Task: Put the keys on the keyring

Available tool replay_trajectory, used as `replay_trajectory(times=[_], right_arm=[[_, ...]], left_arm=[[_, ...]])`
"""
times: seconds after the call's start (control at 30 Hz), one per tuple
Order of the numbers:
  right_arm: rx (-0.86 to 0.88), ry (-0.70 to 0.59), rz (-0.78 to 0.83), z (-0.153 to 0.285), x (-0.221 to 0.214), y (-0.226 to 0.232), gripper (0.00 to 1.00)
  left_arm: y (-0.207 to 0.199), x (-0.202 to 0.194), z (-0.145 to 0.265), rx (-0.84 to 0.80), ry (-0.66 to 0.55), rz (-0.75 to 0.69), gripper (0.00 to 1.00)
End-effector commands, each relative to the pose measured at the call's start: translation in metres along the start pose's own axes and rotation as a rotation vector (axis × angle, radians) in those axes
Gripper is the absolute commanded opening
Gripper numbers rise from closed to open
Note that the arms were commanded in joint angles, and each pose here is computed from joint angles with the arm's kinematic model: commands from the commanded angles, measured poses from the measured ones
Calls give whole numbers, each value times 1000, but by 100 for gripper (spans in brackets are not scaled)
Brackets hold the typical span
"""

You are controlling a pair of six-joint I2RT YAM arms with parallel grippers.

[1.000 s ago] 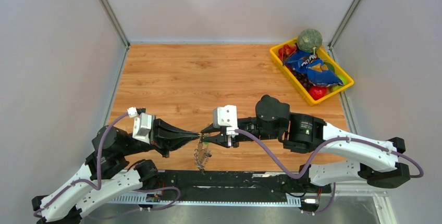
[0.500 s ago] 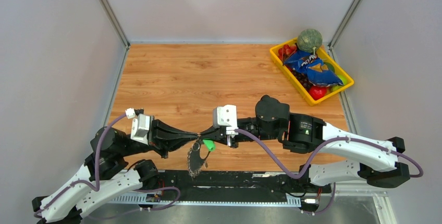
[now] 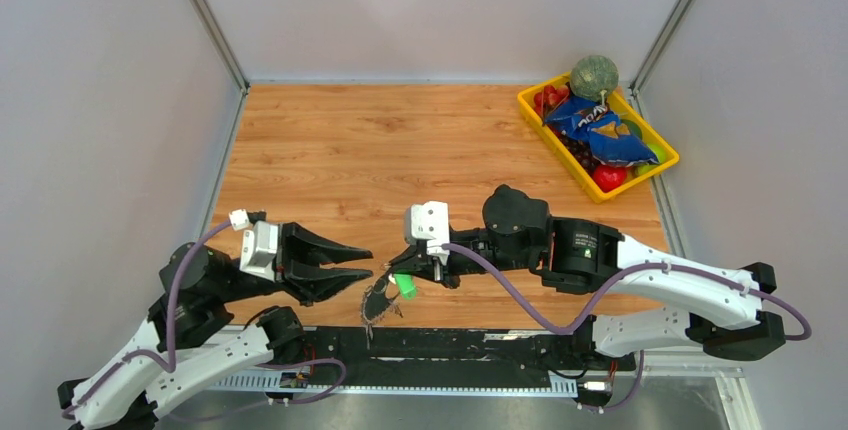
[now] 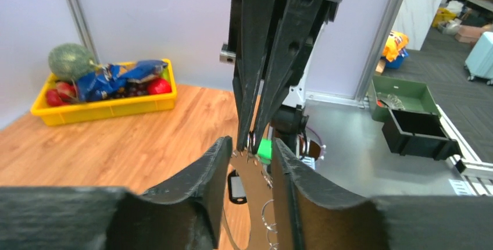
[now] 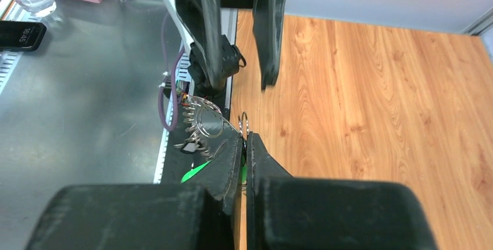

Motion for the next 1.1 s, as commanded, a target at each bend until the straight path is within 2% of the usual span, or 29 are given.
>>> replay_trajectory(times=[0.0,0.13,0.37,0.73,1.07], right_arm=[[1,-27,-54,3,12,3,0],[7,4,-92,0,4,5,0],[18,80,-154,-10,-9,7,0],[-1,118,-204,-13,-14,6,0],[5,130,-211,-18,-14,6,0]], left_arm=[[-7,22,10,-10,7,-57,46],[-7,18,11,-11,92,-48,54],[-2,1,5,-14,237,-14,59],[1,-32,7,-17,408,40,53],[0,-38,6,-38,424,41,52]])
Point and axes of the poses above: each gripper's point midway between its finger pads, its own z axis back along the fingers, its own y axis along the line the jaws close on, x = y × z, the point moved 2 cm from there along z, back along the fingers, and after that the axes turned 2 degrees about -z, right-handed, at the moved point
